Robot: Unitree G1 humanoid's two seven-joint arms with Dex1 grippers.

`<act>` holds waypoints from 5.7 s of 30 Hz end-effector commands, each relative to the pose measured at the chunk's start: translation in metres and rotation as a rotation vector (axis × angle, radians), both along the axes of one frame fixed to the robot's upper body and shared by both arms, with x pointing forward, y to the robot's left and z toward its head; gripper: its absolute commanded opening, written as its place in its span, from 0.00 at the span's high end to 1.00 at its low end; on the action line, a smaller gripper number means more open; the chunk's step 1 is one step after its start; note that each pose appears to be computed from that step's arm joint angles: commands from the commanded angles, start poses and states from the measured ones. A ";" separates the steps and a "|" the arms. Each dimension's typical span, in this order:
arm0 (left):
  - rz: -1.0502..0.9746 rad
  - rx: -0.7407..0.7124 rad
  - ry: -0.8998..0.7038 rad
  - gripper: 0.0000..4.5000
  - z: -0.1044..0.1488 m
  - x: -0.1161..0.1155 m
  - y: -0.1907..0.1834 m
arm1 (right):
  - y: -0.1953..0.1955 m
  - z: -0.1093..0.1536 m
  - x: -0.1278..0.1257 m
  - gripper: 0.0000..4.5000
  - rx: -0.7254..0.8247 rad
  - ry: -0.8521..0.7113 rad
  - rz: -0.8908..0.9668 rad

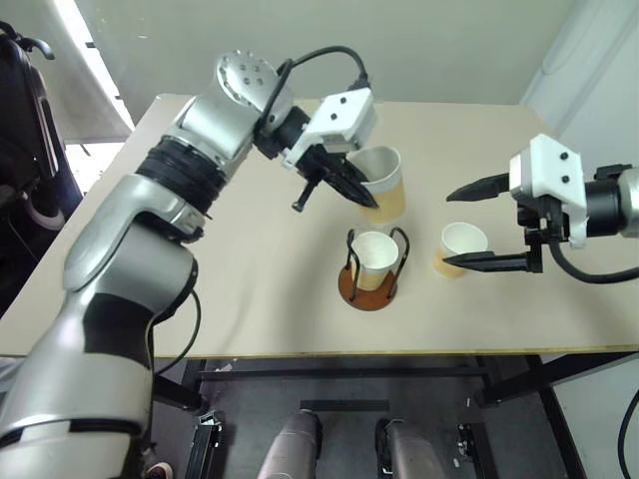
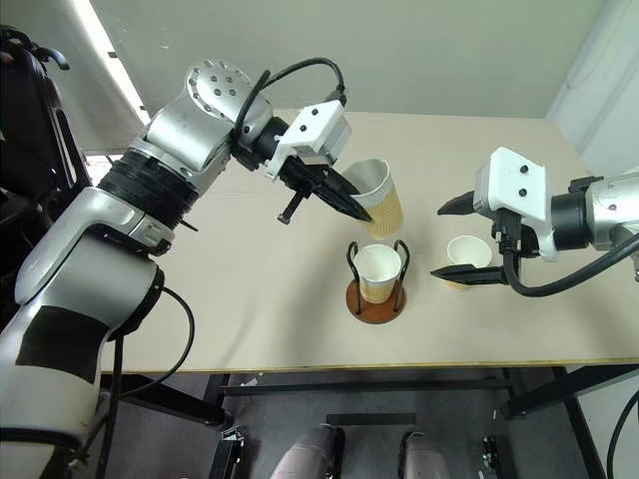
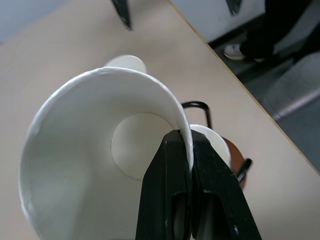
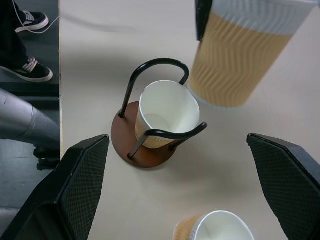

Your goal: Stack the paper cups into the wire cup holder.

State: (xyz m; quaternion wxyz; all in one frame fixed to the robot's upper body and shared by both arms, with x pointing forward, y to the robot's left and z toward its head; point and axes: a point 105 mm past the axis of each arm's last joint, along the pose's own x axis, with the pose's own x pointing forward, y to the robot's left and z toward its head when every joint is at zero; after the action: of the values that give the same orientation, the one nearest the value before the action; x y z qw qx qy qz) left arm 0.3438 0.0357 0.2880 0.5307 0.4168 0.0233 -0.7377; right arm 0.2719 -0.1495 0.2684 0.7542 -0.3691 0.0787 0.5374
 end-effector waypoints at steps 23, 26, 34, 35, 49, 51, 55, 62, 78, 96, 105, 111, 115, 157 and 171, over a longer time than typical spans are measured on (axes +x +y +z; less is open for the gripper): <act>-0.103 0.097 0.002 1.00 -0.023 -0.010 -0.002 | -0.009 0.029 -0.002 0.01 0.030 -0.104 -0.037; -0.104 0.100 0.013 1.00 -0.025 -0.011 -0.001 | -0.014 0.039 -0.001 0.01 0.029 -0.133 -0.053; -0.109 0.122 0.021 1.00 -0.032 -0.010 -0.002 | -0.023 0.054 -0.001 0.01 0.009 -0.176 -0.074; -0.109 0.130 0.020 1.00 -0.033 -0.010 -0.001 | -0.023 0.055 -0.001 0.01 0.008 -0.176 -0.073; -0.131 0.204 -0.052 0.96 -0.049 -0.001 -0.003 | -0.025 0.053 -0.004 0.00 0.000 -0.160 -0.082; -0.132 0.197 -0.055 0.86 -0.047 -0.001 -0.006 | -0.025 0.052 -0.004 0.00 -0.001 -0.157 -0.084; -0.136 0.161 -0.075 0.56 -0.040 0.000 -0.013 | -0.025 0.051 -0.002 0.00 0.000 -0.155 -0.087; -0.052 -0.015 -0.040 0.25 -0.004 0.006 -0.017 | -0.029 0.041 0.006 0.00 0.000 -0.145 -0.106; 0.259 -0.225 0.168 0.25 0.024 0.012 0.066 | -0.044 -0.038 0.043 0.00 -0.254 -0.054 -0.085; 0.295 -0.265 0.272 0.24 0.002 -0.005 0.082 | -0.061 -0.092 0.090 0.14 -0.489 0.004 -0.039; 0.337 -0.238 0.259 0.24 -0.011 -0.002 0.092 | -0.050 -0.088 0.095 0.87 -0.484 0.014 -0.022; 0.391 -0.220 0.226 0.24 -0.014 0.007 0.105 | -0.040 -0.074 0.081 1.00 -0.431 0.041 0.004; 0.426 -0.214 0.200 0.24 -0.015 0.014 0.115 | -0.025 -0.051 0.070 1.00 -0.348 0.025 0.012; 0.419 -0.204 0.197 0.24 -0.033 0.017 0.119 | 0.109 0.010 0.024 1.00 -0.182 -0.059 0.348; 0.417 -0.197 0.199 0.24 -0.033 0.013 0.120 | 0.112 0.004 0.034 1.00 -0.191 -0.049 0.348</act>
State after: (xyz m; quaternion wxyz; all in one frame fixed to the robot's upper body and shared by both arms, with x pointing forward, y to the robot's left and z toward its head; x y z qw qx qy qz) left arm 0.3625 0.1557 0.2422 0.7134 0.2671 0.1080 -0.6389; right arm 0.3092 -0.0405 0.2558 0.6139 -0.4492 0.0696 0.6454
